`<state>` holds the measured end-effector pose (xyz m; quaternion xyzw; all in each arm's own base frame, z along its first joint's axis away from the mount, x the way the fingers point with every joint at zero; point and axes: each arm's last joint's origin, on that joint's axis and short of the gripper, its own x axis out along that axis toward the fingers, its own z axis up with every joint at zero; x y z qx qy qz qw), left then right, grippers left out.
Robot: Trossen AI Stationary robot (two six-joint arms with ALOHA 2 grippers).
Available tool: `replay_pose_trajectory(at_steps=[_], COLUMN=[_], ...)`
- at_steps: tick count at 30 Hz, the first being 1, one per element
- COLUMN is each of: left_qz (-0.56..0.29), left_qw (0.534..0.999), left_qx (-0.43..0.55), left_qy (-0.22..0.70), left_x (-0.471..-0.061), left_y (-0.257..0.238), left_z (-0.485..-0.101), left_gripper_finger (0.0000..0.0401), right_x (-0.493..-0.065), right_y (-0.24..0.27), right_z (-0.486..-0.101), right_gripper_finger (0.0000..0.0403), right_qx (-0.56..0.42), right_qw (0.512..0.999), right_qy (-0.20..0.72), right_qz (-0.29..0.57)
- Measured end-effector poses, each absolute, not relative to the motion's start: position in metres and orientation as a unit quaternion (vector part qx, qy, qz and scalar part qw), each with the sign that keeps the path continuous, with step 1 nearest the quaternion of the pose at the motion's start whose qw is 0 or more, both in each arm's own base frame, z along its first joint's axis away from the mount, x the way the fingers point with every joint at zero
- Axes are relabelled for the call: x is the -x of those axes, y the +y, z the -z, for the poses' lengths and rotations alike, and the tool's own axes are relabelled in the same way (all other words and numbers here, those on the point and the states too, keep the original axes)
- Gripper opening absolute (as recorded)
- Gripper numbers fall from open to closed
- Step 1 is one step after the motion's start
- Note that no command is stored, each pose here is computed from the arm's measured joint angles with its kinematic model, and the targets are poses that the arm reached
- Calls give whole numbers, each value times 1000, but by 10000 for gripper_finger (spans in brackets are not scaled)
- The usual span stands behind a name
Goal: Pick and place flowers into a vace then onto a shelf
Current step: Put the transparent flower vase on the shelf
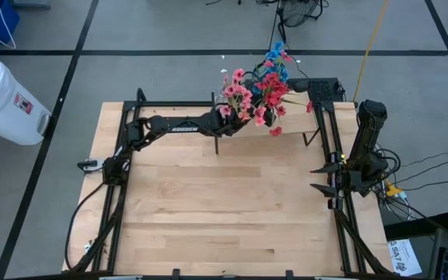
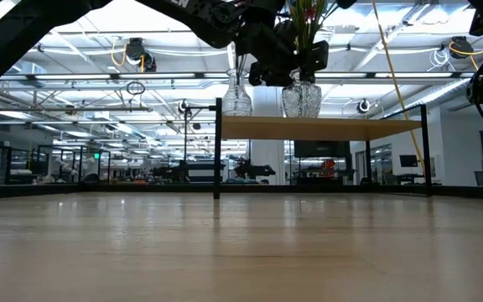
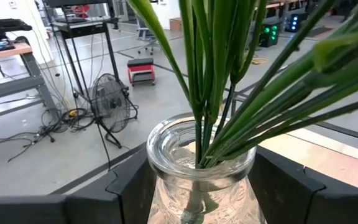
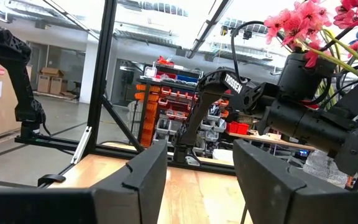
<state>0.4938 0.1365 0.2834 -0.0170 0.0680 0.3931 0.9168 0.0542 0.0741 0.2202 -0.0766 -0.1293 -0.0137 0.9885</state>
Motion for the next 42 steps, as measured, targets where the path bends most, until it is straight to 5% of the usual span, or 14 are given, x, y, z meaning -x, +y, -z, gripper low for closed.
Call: replay_pose_trajectory(at_steps=[30,42], left_qz=[-410,-445], left_qw=[910,894], left_qx=[-19,-27], left_qy=[66,54], left_x=[-496,-497], left_y=[124,115], left_z=[-287,-291], left_gripper_finger=[247,337], right_x=[-54,-54], right_y=[74,74], right_z=[-220,-220], right_gripper_finger=[178,178], right_qx=[76,77], right_qw=[989,989], right_qy=[-129,-129], right_qz=[14,14])
